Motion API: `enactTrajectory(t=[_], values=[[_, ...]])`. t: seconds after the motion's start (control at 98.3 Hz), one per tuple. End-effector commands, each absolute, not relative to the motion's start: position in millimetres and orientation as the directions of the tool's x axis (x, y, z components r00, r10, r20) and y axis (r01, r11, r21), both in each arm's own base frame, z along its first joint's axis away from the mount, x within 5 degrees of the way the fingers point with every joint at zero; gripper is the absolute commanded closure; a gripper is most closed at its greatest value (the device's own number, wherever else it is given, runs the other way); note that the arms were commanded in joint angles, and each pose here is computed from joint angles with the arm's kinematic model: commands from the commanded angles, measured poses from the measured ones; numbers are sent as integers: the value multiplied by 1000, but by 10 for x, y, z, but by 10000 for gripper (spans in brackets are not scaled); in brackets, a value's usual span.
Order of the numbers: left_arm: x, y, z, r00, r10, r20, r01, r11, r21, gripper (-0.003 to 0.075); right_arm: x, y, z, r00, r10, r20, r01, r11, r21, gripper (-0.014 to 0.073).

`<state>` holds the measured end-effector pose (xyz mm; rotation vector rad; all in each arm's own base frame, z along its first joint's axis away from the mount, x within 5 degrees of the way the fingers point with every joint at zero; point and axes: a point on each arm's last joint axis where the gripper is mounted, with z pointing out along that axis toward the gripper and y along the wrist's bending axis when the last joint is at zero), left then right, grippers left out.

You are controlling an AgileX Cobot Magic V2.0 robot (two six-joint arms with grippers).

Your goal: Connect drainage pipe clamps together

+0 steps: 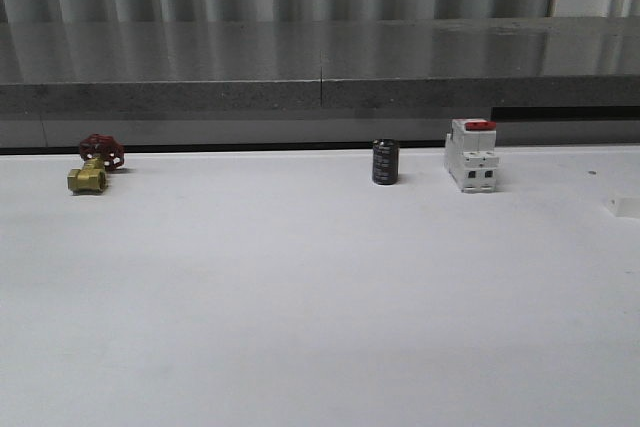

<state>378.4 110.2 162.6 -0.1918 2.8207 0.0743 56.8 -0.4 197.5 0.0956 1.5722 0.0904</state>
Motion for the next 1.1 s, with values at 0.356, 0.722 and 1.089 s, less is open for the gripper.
enactTrajectory(t=[0.356, 0.722, 1.089], values=[[3857, 1133, 1755, -919, -119, -376, -144, 989, 40, 155, 543, -2, 2123, 112, 101, -989, -8, 995, 101, 662], [3858, 1146, 1757, -920, -100, -378, -133, 989, 60, 609, 543, -2, 2123, 112, 101, -989, -8, 995, 101, 662], [3861, 860, 2013, -915, -102, -391, -109, 994, -6, 741, 543, -2, 2123, 112, 101, -989, -8, 995, 101, 662]])
